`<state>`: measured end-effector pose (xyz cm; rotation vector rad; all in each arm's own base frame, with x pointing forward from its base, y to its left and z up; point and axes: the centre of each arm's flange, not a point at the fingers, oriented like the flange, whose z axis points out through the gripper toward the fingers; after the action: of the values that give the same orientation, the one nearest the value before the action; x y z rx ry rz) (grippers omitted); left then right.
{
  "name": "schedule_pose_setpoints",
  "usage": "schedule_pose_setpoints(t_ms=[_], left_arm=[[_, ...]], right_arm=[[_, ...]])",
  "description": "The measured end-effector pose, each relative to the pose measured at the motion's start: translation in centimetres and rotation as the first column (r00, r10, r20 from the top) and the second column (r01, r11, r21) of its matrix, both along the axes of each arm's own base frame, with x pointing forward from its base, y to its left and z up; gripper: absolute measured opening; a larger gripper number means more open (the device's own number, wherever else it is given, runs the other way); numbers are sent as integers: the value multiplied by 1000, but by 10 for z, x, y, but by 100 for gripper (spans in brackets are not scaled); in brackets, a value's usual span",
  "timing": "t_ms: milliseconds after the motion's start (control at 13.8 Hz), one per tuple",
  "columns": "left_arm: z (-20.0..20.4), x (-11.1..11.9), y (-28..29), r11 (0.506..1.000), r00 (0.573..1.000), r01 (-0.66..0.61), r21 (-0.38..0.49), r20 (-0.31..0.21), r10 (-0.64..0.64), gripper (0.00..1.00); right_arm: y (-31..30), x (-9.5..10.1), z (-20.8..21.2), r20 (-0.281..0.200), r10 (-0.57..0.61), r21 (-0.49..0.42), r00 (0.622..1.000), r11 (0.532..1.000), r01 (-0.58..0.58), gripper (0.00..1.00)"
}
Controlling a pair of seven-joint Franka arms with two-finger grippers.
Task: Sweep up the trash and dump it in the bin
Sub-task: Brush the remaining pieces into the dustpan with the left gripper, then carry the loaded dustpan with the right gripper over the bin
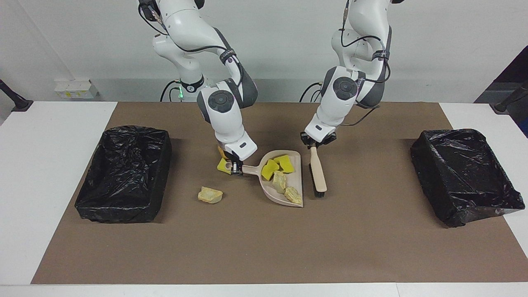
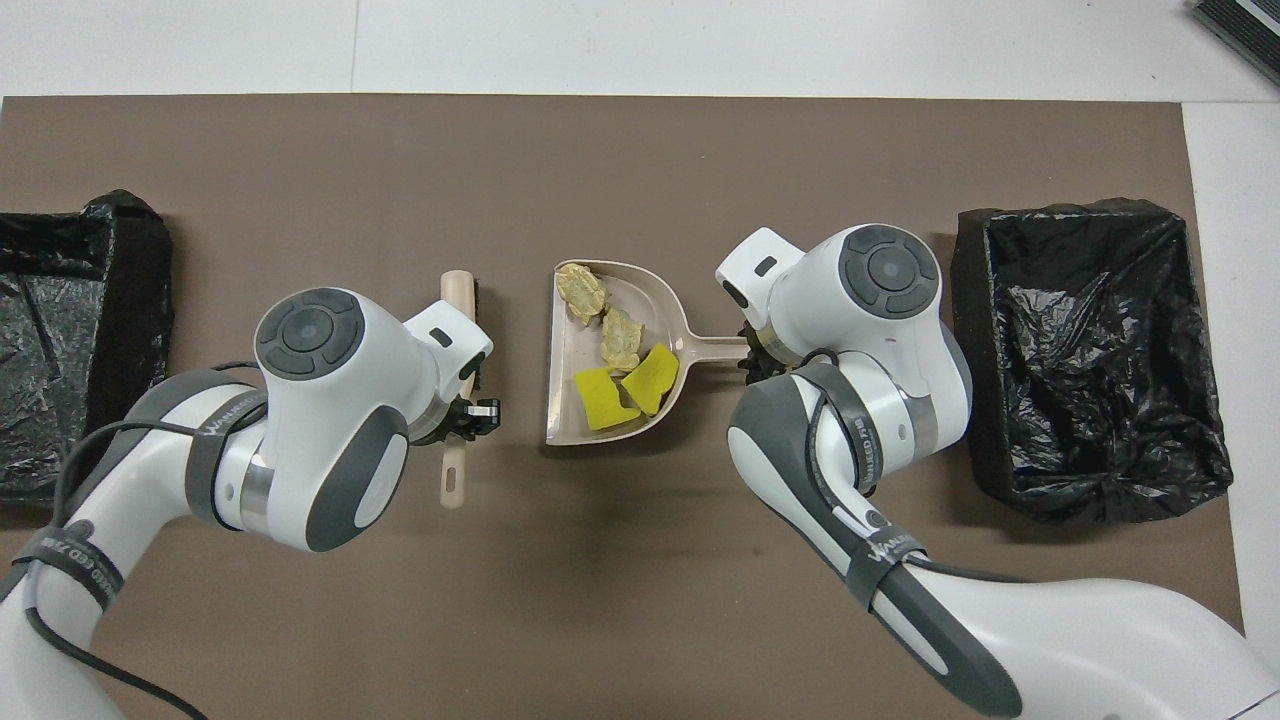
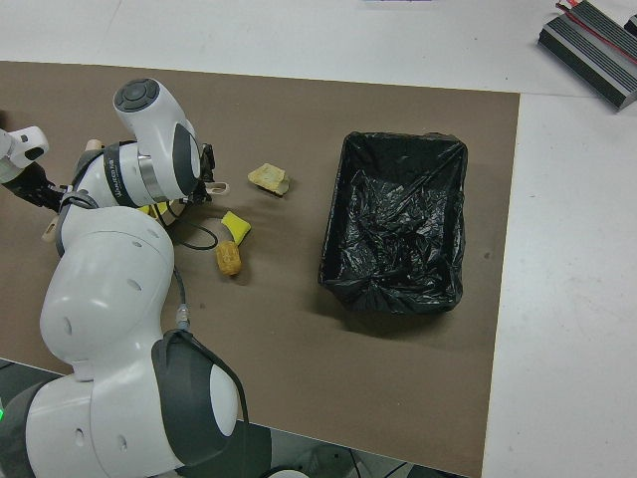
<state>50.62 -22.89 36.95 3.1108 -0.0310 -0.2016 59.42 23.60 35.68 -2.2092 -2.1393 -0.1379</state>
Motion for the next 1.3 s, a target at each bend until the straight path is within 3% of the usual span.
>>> schedule_pose_setpoints(t_ms=[289,578,1012,1301], left_arm=[[25,35,40,1000,1000,6,14,-6,-6,26],[65,56,76,1000,1000,23,2,-13,-23,26],[79,62,80,999,999,47,-3,-6,-47,26],[75,64,89,998,998,63,-5,-14,-63,26]], right_arm=[[-25,9,14,18,46,30,999,998,-46,33],[-97,12,60,9,93,31,996,995,-93,33],[-273,7,112,17,148,34,989,988,-149,33],[-420,-16,132,77,145,37,987,988,-148,33]])
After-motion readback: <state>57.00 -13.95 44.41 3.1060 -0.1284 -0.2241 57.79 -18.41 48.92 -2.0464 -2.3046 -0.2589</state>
